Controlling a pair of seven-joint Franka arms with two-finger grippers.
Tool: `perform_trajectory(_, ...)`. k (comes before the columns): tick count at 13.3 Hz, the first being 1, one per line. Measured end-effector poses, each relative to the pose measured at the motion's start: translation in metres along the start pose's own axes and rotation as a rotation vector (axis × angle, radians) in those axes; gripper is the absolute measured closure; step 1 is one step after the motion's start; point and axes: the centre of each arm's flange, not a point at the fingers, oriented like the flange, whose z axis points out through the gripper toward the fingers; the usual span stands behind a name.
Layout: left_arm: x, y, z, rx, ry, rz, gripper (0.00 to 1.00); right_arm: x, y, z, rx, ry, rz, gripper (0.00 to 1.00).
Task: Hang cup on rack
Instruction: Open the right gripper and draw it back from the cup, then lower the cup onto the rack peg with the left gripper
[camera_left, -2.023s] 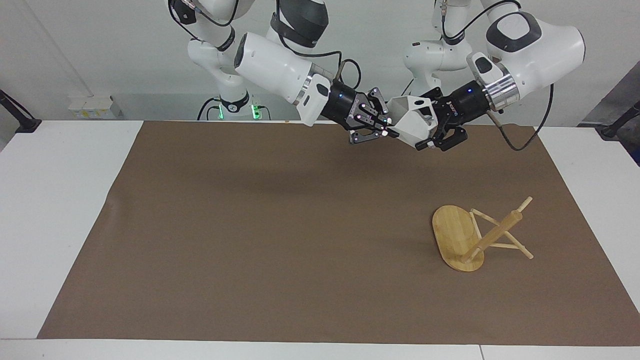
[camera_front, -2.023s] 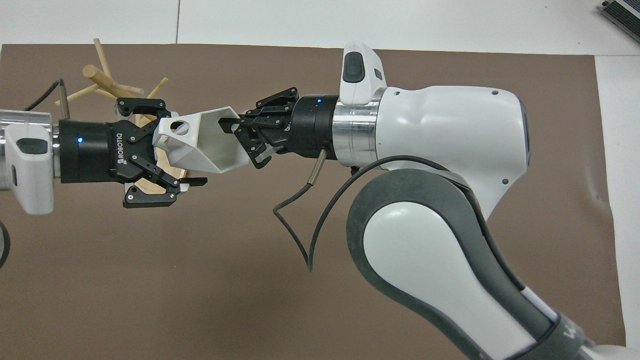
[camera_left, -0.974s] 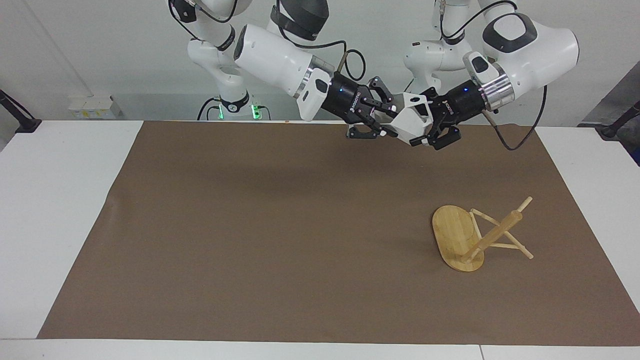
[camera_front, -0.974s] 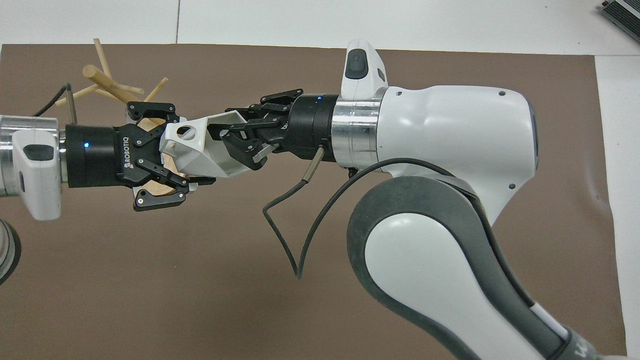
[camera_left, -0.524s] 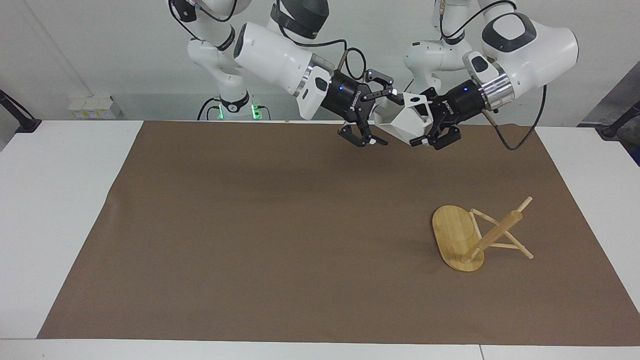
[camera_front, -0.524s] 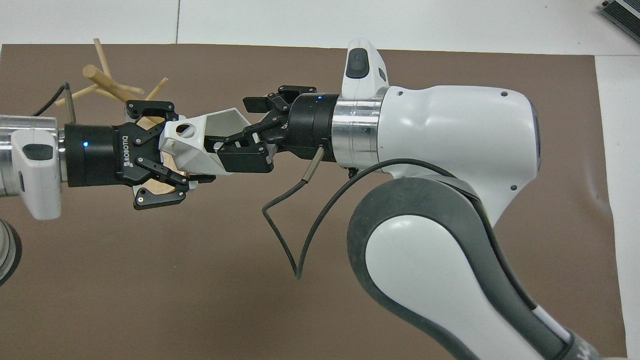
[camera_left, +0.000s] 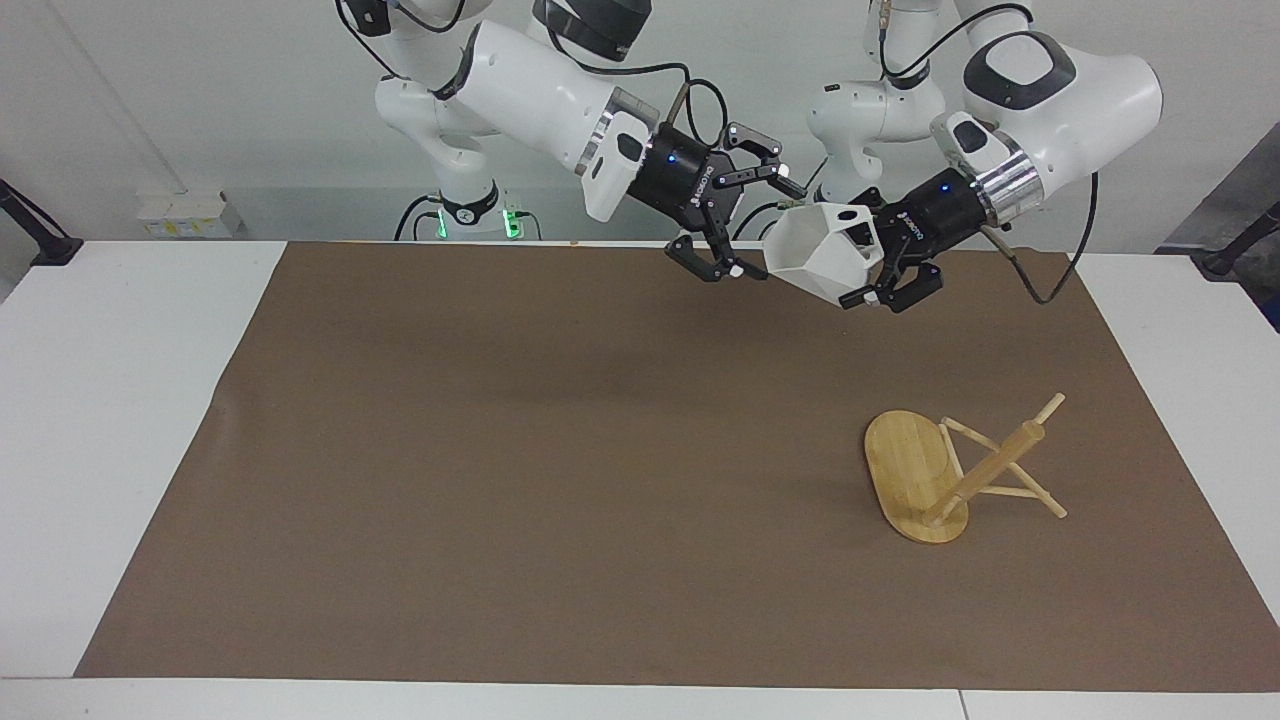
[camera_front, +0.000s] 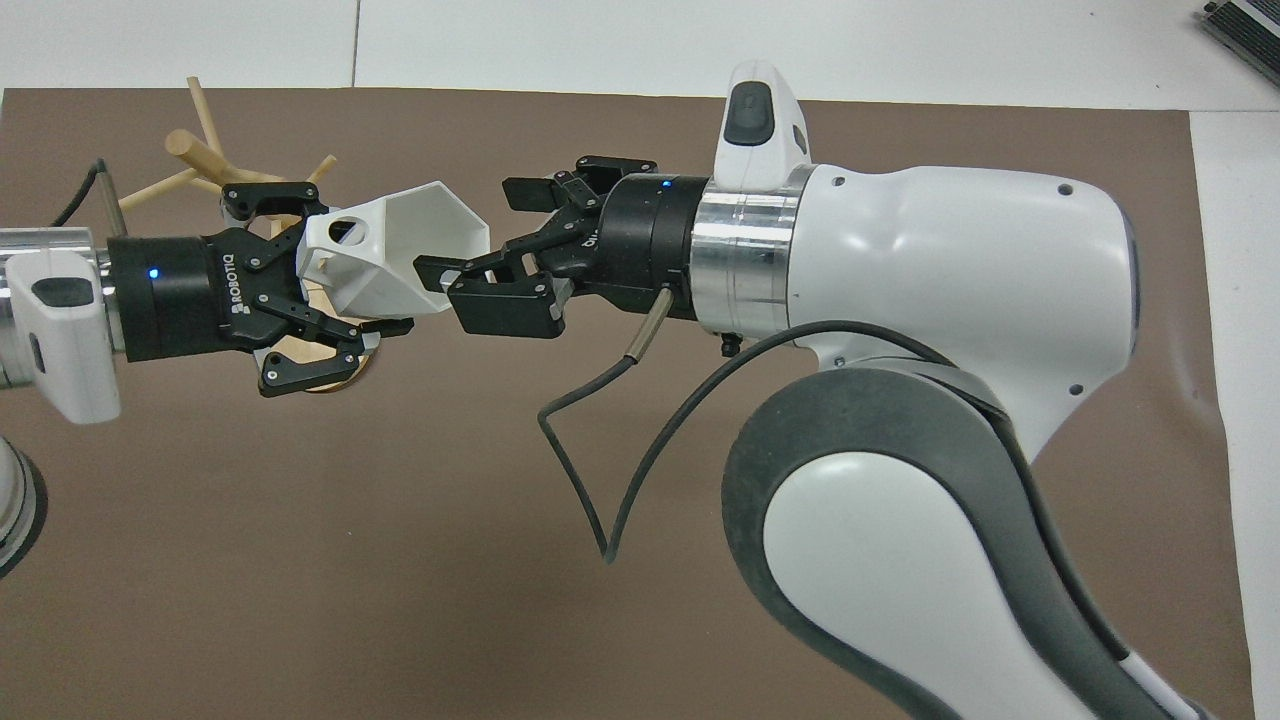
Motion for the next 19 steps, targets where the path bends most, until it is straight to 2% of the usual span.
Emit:
perform_trajectory(4,-0.02,-0.007,-0.001,0.08,-0.02,-0.116,0.26,-0.013,0.033,-0.022,-0.071,-0.007,0.036,0.0)
perform_trajectory(6,-0.028,-0.011,-0.003,0.14,-0.025,-0.212,0.26,-0.039,0.072,-0.044,-0.149,-0.038,0.091,0.0)
perform_trajectory(8,-0.04,-0.012,0.0,0.219,-0.029,-0.307,0.26,-0.072,0.106,-0.069,-0.191,-0.117,0.155,0.0)
perform_trajectory(10,-0.054,-0.009,0.011,0.293,-0.034,-0.423,0.26,-0.095,0.135,-0.106,-0.255,-0.225,0.18,0.0)
perform_trajectory(13,-0.078,-0.001,0.028,0.374,-0.043,-0.581,0.26,-0.113,0.163,-0.145,-0.451,-0.397,0.203,0.0)
perform_trajectory(15,-0.089,-0.001,0.032,0.391,-0.042,-0.665,0.26,-0.121,0.166,-0.148,-0.561,-0.479,0.256,0.0)
perform_trajectory(19,-0.109,-0.012,0.037,0.474,-0.048,-0.708,0.26,-0.137,0.168,-0.153,-0.76,-0.618,0.373,0.0)
